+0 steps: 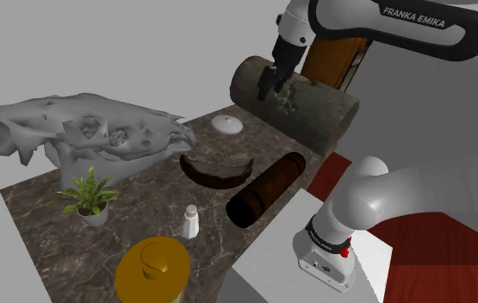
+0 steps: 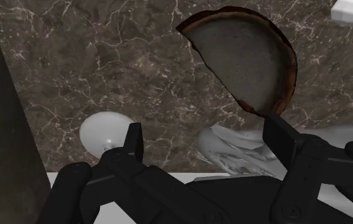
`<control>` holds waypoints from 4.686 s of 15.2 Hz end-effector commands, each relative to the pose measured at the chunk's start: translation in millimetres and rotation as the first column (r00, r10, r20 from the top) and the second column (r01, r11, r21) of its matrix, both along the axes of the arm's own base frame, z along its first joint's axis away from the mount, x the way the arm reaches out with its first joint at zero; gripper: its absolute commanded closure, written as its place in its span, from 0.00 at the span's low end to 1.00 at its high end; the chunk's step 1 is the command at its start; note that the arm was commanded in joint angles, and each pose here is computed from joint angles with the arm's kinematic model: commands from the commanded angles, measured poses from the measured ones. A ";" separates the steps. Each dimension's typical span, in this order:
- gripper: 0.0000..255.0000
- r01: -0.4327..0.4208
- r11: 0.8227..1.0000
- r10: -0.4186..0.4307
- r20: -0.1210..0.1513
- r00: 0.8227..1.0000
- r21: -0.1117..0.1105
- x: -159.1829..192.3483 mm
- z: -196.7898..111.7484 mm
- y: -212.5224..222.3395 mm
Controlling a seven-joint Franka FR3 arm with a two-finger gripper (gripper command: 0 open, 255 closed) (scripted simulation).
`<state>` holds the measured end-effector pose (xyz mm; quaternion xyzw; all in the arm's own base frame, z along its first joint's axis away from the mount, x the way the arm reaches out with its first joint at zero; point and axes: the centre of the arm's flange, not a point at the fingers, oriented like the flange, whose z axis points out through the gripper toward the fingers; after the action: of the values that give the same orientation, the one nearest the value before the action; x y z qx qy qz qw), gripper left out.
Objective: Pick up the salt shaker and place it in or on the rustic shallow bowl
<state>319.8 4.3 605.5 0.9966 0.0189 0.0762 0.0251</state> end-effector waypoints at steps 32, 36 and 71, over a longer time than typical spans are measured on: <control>0.00 -0.010 0.985 -0.005 0.088 0.996 0.174 -64.8 -237.9 277.8; 0.00 -0.010 0.985 -0.005 0.088 0.996 0.174 -59.8 -258.3 280.5; 1.00 -0.010 0.985 -0.005 0.088 0.996 0.174 -56.5 -192.2 282.2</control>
<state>263.5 286.3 408.5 0.9906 0.0123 0.1215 -0.0617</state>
